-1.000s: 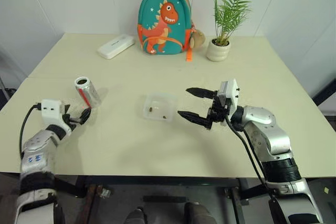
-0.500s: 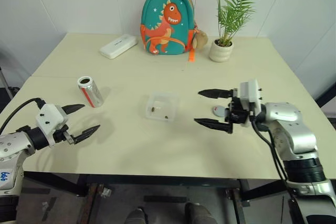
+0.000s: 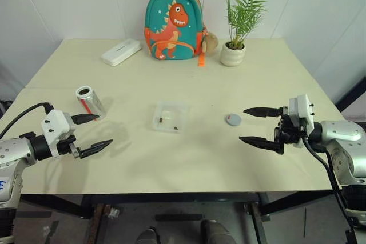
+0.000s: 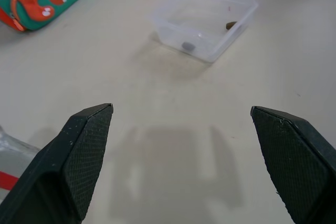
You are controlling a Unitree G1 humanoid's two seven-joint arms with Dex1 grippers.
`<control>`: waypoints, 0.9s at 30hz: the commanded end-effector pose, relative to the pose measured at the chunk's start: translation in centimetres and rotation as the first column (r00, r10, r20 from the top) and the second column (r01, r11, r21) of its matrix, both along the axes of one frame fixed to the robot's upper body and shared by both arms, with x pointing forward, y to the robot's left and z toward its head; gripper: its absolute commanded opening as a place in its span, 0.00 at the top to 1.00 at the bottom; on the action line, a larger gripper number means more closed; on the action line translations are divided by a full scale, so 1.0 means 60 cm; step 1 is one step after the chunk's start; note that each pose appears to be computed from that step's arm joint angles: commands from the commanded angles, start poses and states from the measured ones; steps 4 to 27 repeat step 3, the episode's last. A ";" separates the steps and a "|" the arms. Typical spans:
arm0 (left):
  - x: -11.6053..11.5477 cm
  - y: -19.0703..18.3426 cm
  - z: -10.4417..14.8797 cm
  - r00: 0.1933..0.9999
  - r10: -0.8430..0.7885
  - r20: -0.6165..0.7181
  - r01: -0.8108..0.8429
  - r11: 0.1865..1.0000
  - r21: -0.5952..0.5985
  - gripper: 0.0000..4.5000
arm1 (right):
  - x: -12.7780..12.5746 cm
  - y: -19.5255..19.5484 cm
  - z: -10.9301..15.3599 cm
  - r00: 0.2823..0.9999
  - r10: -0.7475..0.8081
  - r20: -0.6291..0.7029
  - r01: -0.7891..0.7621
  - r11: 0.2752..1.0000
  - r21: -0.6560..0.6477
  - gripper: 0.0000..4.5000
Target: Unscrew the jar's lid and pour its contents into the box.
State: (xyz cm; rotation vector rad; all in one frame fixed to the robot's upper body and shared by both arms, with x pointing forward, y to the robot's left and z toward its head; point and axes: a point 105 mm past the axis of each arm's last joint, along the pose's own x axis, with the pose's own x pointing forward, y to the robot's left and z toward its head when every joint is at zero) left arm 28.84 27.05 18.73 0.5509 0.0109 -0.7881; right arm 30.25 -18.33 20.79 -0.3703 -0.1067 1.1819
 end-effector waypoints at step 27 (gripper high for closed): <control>0.002 -0.002 0.011 0.998 0.010 0.056 -0.010 1.000 0.011 0.00 | 0.001 -0.013 0.005 0.999 -0.014 0.048 0.015 0.999 -0.030 0.00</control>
